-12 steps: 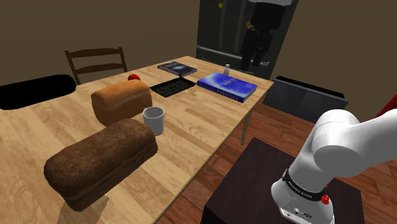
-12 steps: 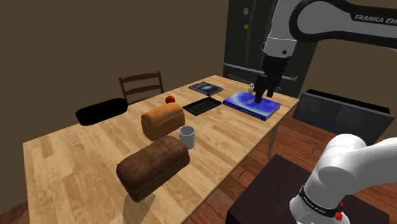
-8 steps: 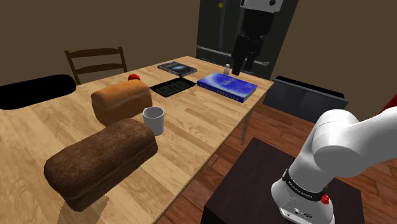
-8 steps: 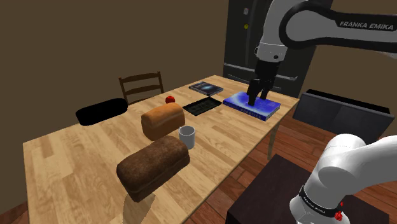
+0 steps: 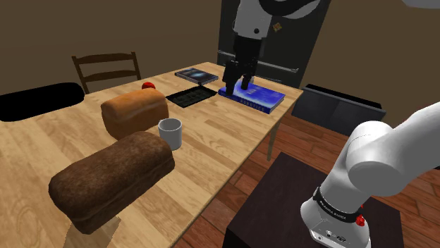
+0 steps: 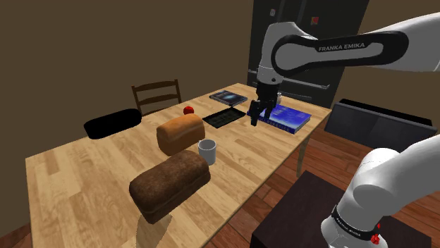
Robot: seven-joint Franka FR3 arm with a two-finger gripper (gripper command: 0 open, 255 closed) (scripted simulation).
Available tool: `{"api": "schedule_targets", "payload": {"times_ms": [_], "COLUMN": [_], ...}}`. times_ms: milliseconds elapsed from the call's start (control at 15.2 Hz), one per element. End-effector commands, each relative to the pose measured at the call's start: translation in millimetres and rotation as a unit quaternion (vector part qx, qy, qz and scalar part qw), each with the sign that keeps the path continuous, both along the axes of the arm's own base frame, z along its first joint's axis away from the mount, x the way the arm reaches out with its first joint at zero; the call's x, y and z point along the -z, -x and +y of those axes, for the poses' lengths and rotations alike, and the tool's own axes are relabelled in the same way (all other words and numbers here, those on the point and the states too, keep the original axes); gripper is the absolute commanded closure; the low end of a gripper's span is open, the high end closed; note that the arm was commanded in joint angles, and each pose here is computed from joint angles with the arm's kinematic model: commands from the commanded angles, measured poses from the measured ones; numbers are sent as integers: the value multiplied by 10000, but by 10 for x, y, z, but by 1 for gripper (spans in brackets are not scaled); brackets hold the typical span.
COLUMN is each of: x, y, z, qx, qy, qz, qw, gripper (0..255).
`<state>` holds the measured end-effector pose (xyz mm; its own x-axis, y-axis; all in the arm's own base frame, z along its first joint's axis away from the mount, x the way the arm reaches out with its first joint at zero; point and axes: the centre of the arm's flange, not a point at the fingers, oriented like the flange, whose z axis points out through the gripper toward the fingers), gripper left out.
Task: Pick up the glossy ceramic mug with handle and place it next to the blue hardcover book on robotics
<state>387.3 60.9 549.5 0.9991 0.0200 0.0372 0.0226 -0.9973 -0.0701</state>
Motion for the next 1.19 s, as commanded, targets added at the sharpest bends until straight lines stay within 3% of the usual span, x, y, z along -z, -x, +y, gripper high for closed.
{"api": "schedule_targets", "payload": {"times_ms": [0,1122], "x": [169,1504], "y": [-189,-1877], "z": [67,661], "qx": [-51,-459], "qy": [2,26], "qz": [-18,-98], "qw": [10000,9989], "gripper": [0,0]}}
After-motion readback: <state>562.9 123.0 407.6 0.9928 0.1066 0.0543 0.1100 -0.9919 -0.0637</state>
